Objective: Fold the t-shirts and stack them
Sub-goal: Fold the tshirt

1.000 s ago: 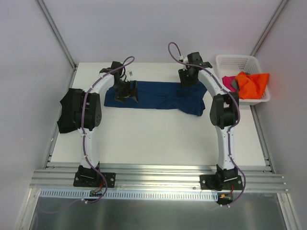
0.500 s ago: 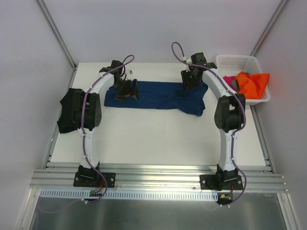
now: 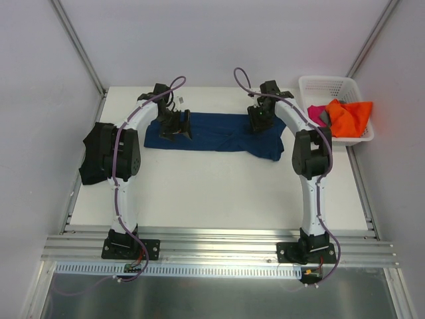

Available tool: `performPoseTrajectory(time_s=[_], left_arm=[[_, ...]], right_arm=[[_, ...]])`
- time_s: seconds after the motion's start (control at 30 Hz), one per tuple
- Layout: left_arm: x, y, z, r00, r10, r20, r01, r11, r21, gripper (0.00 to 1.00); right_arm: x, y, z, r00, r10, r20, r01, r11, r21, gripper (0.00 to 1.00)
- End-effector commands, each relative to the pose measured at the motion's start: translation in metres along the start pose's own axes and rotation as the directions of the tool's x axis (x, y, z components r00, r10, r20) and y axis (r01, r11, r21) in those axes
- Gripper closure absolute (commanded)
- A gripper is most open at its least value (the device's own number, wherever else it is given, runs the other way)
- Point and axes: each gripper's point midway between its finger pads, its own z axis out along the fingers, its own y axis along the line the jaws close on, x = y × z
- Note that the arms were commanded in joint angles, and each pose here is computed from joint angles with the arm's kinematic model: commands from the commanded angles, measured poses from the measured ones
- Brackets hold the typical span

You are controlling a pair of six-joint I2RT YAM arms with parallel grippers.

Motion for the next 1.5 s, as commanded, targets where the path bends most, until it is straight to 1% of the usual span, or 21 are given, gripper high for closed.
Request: performPoseTrajectory(time_s=[0.0,0.1,0.13,0.2,0.23,0.47,0.57,0.67,0.77,1.0,1.3,1.47], left_arm=[[-0.010,-0.014,-0.024,0.998,0.029,0.054,-0.029,1.000,0.007,0.18],[-0.008,-0.012,-0.023,0.998,0.034,0.049,-0.034,0.999,-0.002,0.17],[-0.006,-0.012,-0.023,0.999,0.031,0.045,-0.031,1.000,-0.003,0.18],[-0.005,-0.011,-0.023,0.998,0.032,0.045,-0.032,0.999,-0.005,0.18],[-0.005,-0.010,-0.022,0.999,0.031,0.042,-0.030,1.000,-0.006,0.18],[-0.009,-0.012,-0.018,0.999,0.022,0.041,-0.022,1.000,0.007,0.18],[-0.009,-0.014,-0.016,0.999,0.017,0.037,-0.017,1.000,0.016,0.18],[-0.009,-0.013,-0.017,0.999,0.017,0.038,-0.018,1.000,0.017,0.18],[-0.008,-0.013,-0.019,0.999,0.019,0.040,-0.020,1.000,0.011,0.18],[-0.007,-0.012,-0.020,0.999,0.021,0.039,-0.022,1.000,0.008,0.18],[-0.006,-0.012,-0.019,0.999,0.019,0.038,-0.020,1.000,0.006,0.17],[-0.004,-0.012,-0.023,0.999,0.029,0.042,-0.029,1.000,-0.002,0.18]], right_arm=[[-0.016,0.002,0.003,0.999,-0.005,0.036,0.005,1.000,-0.011,0.59],[-0.024,0.003,0.007,0.998,-0.017,0.053,0.019,0.999,-0.029,0.69],[-0.029,0.003,0.007,0.998,-0.020,0.067,0.022,0.999,-0.032,0.80],[-0.037,0.003,0.002,0.996,-0.024,0.090,0.027,0.999,-0.023,0.95],[-0.045,0.000,-0.005,0.993,-0.029,0.117,0.029,1.000,0.002,0.99],[-0.073,-0.008,-0.038,0.975,-0.067,0.214,0.052,0.996,0.072,1.00],[-0.085,-0.008,-0.043,0.965,-0.081,0.248,0.063,0.995,0.081,0.99],[-0.089,-0.010,-0.037,0.965,-0.094,0.246,0.070,0.992,0.103,0.99],[-0.090,-0.009,-0.036,0.964,-0.107,0.242,0.081,0.990,0.114,0.91],[-0.080,-0.013,-0.036,0.969,-0.122,0.214,0.092,0.985,0.145,0.80],[-0.080,-0.013,-0.025,0.971,-0.128,0.204,0.099,0.985,0.143,0.79],[-0.079,-0.017,-0.021,0.970,-0.144,0.195,0.112,0.980,0.167,0.80]])
